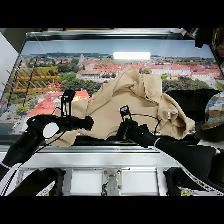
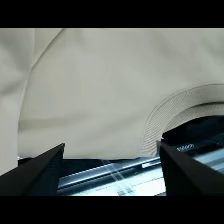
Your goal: Fold the clothes and pants, and hang the long-sleeved shirts on hangers.
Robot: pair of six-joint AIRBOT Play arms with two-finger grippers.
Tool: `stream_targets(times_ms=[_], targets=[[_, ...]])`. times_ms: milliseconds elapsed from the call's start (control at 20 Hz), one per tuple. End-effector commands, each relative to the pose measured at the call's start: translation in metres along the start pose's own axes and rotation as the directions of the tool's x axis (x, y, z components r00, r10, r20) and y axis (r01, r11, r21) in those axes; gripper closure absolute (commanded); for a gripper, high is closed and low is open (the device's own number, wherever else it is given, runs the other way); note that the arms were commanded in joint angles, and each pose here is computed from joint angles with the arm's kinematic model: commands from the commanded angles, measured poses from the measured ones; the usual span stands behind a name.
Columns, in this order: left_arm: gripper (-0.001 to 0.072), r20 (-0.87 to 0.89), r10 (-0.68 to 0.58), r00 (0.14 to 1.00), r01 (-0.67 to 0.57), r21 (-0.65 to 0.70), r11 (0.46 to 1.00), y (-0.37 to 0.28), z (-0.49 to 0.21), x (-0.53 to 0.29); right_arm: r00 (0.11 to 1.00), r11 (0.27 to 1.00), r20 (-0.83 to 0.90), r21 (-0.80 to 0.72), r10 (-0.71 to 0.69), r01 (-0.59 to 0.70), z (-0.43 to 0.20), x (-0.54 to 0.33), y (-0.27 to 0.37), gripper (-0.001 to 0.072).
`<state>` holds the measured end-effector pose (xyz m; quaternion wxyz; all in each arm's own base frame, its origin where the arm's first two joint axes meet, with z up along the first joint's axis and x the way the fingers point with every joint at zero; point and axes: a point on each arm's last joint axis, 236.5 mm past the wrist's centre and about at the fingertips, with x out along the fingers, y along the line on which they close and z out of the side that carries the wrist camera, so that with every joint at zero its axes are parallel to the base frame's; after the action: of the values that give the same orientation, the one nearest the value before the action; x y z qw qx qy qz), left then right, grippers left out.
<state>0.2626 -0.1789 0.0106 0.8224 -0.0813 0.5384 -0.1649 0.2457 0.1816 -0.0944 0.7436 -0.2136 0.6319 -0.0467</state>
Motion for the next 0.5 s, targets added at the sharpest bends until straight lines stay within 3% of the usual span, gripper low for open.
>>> stream_targets(times_ms=[0,300,450], targets=[[0.0086,-0.037,-0.022,0.999,0.023,0.037,0.999,-0.018,-0.012,0.01,0.996,0.996,0.039,-0.044,0.074,-0.073,0.011,-0.031,-0.008,0.0692],[0.0086,-0.188,-0.026,0.982,0.054,0.144,0.988,-0.072,-0.054,0.063,0.953,0.956,0.089,0.033,0.289,-0.292,0.03,-0.115,-0.028,0.0693],[0.0086,-0.22,-0.017,0.975,0.058,0.183,0.981,-0.092,-0.054,0.08,0.939,0.945,0.134,0.041,0.316,-0.324,0.034,-0.132,-0.033,0.0692]])
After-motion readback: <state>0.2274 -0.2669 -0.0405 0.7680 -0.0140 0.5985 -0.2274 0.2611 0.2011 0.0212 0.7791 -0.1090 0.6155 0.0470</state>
